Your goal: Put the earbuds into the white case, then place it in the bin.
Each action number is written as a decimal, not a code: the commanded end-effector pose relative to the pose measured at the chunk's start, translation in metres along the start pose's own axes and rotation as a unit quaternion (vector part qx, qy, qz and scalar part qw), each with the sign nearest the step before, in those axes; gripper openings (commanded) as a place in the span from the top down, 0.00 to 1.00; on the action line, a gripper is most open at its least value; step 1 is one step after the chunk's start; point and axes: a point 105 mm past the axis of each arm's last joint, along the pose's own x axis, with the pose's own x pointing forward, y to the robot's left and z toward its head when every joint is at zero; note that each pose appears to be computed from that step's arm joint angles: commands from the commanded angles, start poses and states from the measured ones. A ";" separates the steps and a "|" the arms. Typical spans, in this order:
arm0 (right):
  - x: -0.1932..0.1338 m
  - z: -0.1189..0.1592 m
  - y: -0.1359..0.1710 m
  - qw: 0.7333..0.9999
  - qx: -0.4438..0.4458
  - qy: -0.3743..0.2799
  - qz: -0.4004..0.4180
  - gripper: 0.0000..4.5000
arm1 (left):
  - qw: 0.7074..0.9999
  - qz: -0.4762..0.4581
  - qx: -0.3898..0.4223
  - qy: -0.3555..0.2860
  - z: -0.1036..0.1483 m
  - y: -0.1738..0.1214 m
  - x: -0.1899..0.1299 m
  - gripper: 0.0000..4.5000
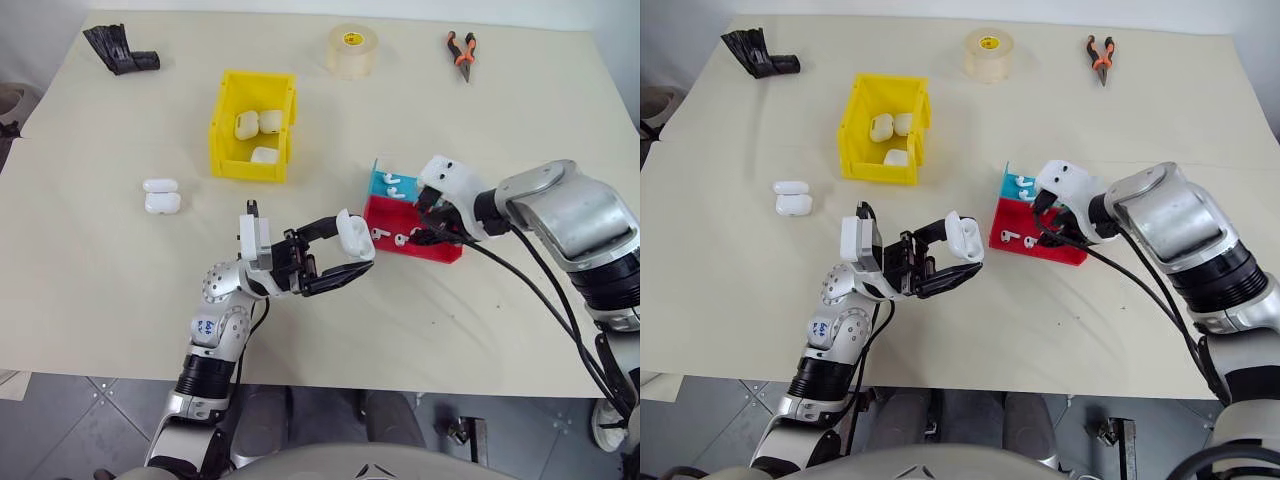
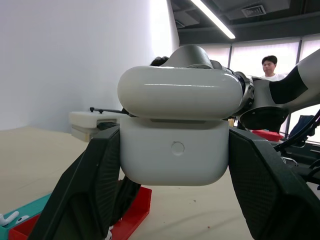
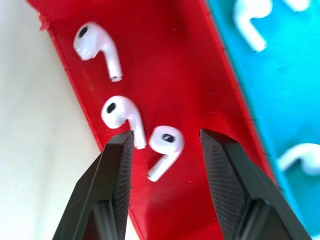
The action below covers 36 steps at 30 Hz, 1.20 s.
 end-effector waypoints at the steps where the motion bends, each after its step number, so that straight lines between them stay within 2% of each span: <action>1: -0.016 0.011 -0.011 0.999 0.001 -0.024 -0.024 0.52 | 1.000 -0.012 0.012 -0.015 0.009 -0.004 0.005 0.38; 21: 0.002 0.000 -0.005 1.000 0.008 -0.006 -0.024 0.52 | 1.000 -0.007 0.013 -0.018 0.010 -0.003 0.008 0.38; 25: 0.002 -0.003 -0.003 1.000 0.007 -0.001 -0.022 0.71 | 1.000 -0.004 0.013 -0.019 0.010 -0.003 0.008 0.38; 36: 0.004 -0.008 0.000 1.000 0.005 0.010 -0.014 0.71 | 1.000 -0.003 0.013 -0.018 0.011 -0.001 0.008 0.38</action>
